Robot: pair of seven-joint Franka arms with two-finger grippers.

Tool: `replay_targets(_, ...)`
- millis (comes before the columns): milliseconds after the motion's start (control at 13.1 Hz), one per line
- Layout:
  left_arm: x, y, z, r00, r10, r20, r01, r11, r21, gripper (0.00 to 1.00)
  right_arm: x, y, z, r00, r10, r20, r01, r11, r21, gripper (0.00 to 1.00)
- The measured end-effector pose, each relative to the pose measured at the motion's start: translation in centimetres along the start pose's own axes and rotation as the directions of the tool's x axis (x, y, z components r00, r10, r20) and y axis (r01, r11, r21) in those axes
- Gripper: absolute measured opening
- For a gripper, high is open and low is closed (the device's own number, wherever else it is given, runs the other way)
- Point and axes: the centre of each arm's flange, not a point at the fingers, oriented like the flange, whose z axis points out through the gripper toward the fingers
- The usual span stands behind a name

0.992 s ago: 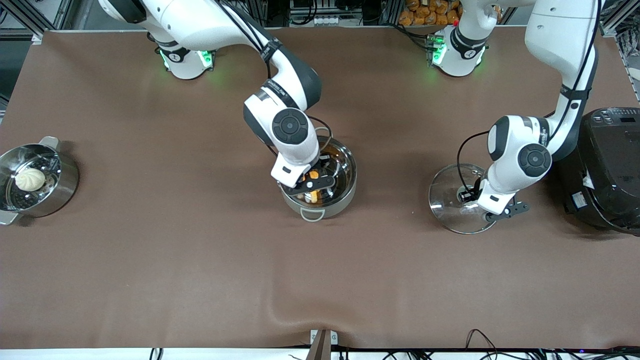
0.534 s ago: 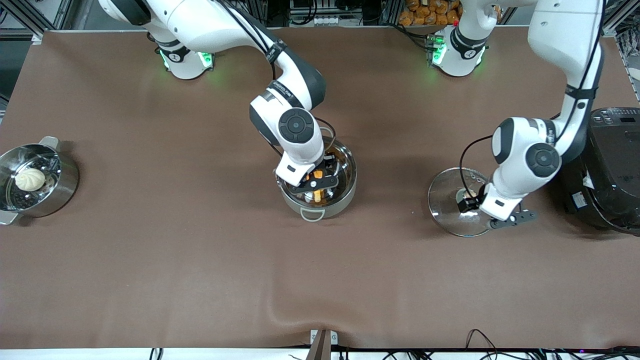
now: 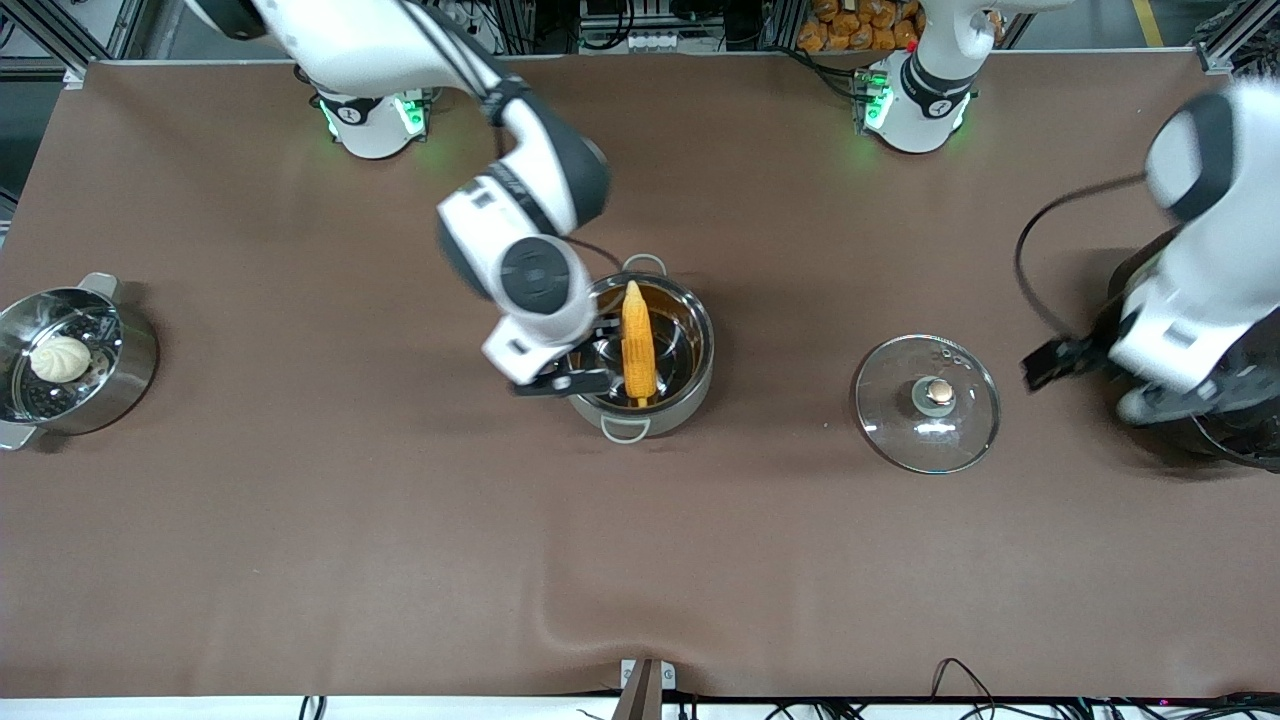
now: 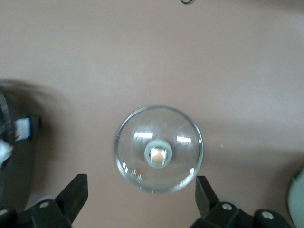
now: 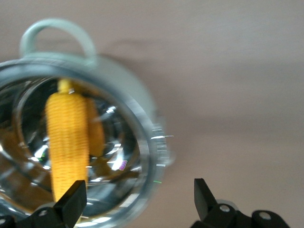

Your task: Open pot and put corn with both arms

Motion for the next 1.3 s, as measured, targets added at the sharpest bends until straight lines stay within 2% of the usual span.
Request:
replay_targets(153, -2.1, -0.9, -3.7, 1.000, 0.017, 0.009, -0.017, 1.000, -0.002, 1.00, 2.1, 7.1, -2.6, 1.000, -0.008, 0.025, 0.007, 1.000, 0.006, 1.00)
replay_targets(305, -2.7, -2.0, -5.7, 1.000, 0.012, -0.015, -0.012, 1.000, -0.007, 1.00, 3.9, 15.3, -3.4, 0.999, -0.019, 0.036, 0.019, 1.000, -0.001, 1.00)
replay_targets(458, -3.1, -2.5, -6.4, 1.000, 0.009, -0.016, -0.009, 1.000, -0.007, 1.00, 4.9, 23.2, -3.1, 0.999, -0.005, 0.038, 0.005, 1.000, -0.009, 1.00)
replay_targets(687, -4.1, -1.9, -7.1, 1.000, 0.024, 0.009, -0.024, 1.000, -0.004, 1.00, 5.1, 33.3, -2.1, 1.000, 0.009, 0.020, -0.009, 1.000, 0.024, 1.00)
replay_targets(916, -4.4, -1.6, -7.5, 1.000, 0.030, 0.008, -0.030, 1.000, -0.005, 1.00, 2.2, 36.3, -2.5, 1.000, 0.003, -0.025, -0.002, 1.000, 0.025, 1.00)
replay_targets(1069, -4.6, -1.5, -7.3, 0.999, 0.031, 0.025, -0.031, 1.000, -0.001, 1.00, -0.6, 35.9, -5.4, 0.998, -0.020, -0.067, 0.021, 1.000, 0.014, 1.00)
replay_targets(1298, -4.6, -0.5, -6.6, 0.998, 0.048, 0.042, -0.048, 0.999, 0.005, 1.00, -3.6, 35.6, -9.7, 0.984, -0.117, -0.136, 0.117, 0.993, -0.009, 1.00)
